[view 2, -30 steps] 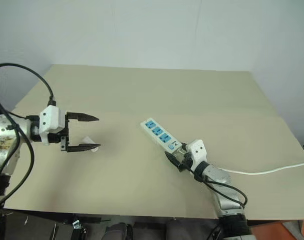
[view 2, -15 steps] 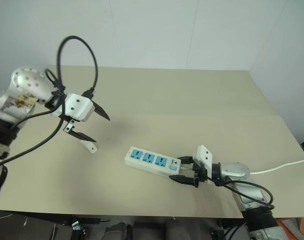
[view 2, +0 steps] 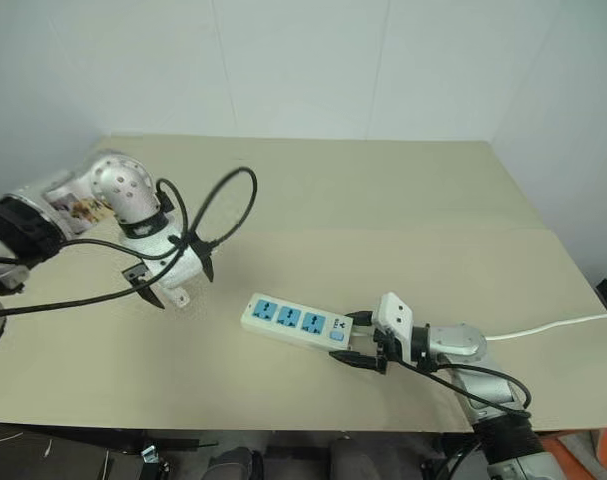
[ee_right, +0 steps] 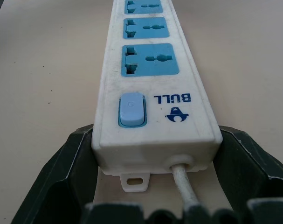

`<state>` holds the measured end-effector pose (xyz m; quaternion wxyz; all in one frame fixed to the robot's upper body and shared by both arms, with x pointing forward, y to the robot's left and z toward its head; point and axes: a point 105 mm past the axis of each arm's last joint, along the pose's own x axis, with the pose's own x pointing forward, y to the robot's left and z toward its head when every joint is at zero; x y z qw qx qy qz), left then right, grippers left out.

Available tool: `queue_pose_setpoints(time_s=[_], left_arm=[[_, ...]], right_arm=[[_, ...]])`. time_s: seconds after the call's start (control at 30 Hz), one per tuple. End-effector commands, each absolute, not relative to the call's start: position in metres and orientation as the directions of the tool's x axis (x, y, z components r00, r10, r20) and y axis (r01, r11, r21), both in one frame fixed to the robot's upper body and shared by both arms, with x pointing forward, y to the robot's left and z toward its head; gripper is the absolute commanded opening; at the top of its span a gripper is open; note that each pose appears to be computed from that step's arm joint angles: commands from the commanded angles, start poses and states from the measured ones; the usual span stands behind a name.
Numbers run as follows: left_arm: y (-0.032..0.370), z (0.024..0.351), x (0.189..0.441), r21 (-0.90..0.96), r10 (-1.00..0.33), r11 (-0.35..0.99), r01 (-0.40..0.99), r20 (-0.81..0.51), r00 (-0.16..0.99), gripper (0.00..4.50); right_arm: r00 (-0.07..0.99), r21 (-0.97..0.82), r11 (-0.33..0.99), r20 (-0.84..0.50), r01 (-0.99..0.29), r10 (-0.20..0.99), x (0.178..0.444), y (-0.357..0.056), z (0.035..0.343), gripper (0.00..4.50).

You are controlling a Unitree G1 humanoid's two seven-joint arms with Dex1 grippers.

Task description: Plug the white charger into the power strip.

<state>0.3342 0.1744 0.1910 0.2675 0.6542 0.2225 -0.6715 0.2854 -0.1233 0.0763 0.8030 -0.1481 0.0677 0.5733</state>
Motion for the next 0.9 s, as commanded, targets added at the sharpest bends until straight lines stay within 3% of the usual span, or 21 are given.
queue_pose_setpoints(time_s=[0.03, 0.57, 0.9], left_arm=[[0.177, 0.191, 0.335, 0.044, -0.055, -0.769, 0.638, -0.998, 0.002, 4.5], [0.198, 0.166, 0.344, -0.082, 0.125, -0.776, 0.626, -0.992, 0.025, 4.5], [0.197, 0.152, 0.352, -0.073, 0.151, -0.773, 0.631, -0.986, 0.071, 4.5]], right_arm=[[0.287, -0.069, 0.281, -0.348, -0.957, 0.893, 0.271, -0.115, 0.049, 3.42], [0.29, -0.073, 0.283, -0.355, -0.956, 0.889, 0.27, -0.107, 0.047, 3.42], [0.297, -0.062, 0.295, -0.364, -0.953, 0.883, 0.269, -0.107, 0.045, 3.42]])
